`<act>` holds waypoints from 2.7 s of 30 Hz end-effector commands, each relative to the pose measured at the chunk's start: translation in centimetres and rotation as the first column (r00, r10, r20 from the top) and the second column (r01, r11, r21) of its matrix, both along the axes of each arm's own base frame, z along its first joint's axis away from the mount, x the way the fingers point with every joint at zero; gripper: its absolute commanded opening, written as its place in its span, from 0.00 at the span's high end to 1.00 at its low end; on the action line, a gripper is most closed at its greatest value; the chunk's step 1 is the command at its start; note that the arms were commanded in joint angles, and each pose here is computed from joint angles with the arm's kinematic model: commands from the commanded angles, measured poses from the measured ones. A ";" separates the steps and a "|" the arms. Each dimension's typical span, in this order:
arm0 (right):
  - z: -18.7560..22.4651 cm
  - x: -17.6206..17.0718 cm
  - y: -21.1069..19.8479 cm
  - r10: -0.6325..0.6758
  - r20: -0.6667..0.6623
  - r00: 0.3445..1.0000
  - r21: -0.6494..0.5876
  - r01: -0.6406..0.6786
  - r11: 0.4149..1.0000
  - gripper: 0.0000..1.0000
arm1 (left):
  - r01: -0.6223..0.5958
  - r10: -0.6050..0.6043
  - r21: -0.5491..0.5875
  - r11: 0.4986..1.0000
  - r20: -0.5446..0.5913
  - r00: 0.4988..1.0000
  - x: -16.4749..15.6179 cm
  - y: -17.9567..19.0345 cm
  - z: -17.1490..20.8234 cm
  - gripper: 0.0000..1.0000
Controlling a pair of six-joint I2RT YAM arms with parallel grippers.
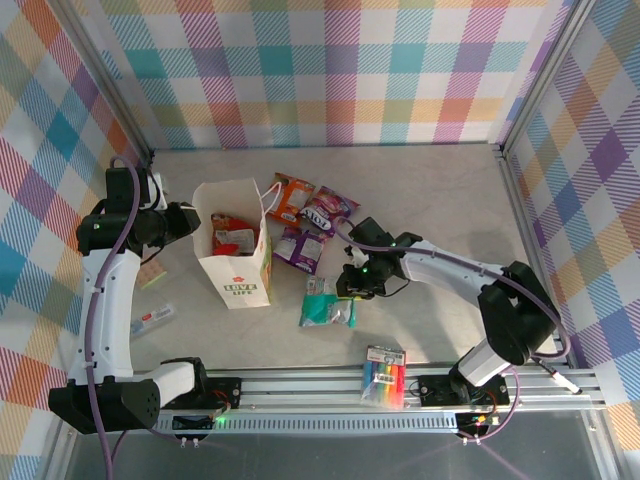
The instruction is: Place the snacks into the paper bag
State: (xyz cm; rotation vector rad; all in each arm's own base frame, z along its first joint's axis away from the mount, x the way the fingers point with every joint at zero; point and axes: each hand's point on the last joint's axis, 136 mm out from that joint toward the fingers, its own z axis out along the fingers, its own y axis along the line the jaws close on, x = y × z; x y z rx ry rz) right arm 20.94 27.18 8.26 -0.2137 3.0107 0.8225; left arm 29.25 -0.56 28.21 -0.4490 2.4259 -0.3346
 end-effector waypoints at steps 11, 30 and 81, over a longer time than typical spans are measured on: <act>6.6 0.8 -0.6 0.062 0.191 0.980 0.021 -0.067 0.998 0.76 | 0.014 -0.013 -0.029 0.999 0.017 1.000 0.1 -0.7 0.4 0.62; 14.9 2.2 -1.8 0.177 0.448 0.877 -0.032 -0.182 0.983 0.76 | 0.018 -0.017 -0.024 1.000 0.034 0.999 0.3 -0.6 1.5 0.62; 24.9 2.0 -2.2 0.076 0.648 0.758 0.102 -0.185 0.977 0.76 | 0.004 -0.003 0.021 1.000 -0.060 0.998 -3.3 0.0 -0.7 0.57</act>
